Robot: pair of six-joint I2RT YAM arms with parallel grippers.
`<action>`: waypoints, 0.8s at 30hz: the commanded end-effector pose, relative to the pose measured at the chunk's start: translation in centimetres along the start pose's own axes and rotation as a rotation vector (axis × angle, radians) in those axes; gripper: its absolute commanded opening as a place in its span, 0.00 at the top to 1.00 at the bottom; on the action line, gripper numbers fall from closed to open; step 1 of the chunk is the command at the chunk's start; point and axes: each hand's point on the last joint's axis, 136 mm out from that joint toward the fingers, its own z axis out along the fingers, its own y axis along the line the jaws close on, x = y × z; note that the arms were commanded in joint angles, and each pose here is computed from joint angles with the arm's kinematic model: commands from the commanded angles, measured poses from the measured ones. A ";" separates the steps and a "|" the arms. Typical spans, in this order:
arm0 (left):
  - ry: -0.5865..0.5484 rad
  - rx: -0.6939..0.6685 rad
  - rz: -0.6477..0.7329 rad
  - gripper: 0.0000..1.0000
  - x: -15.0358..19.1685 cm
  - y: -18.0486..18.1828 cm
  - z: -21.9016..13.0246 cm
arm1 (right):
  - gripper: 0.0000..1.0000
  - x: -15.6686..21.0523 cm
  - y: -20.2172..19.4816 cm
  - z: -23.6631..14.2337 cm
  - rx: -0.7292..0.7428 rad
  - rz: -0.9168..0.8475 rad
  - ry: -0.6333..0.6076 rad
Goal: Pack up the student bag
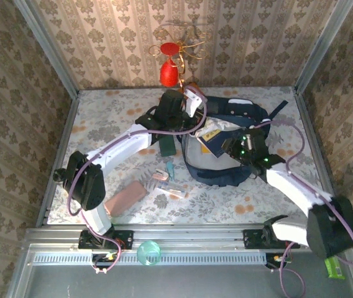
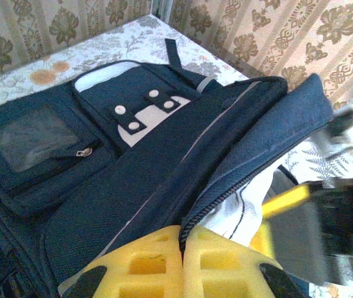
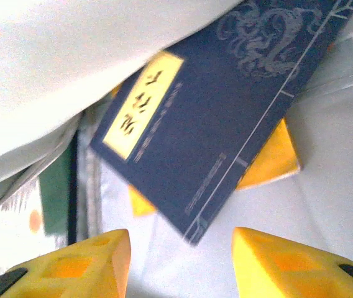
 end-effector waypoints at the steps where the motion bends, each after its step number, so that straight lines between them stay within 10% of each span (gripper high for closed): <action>1: -0.069 -0.020 -0.023 1.00 -1.3 0.5 -0.8 | 0.52 3.0 -1.0 -3.5 0.005 -0.143 0.110; 12: 0.012 -0.024 -0.104 1.00 6.3 0.3 1.4 | 0.46 -0.8 -0.5 -10.3 0.028 -0.152 0.023; 24: 0.092 0.021 -0.136 1.00 12.8 -3.9 3.1 | 0.37 -7.5 -10.2 0.9 0.269 0.098 0.044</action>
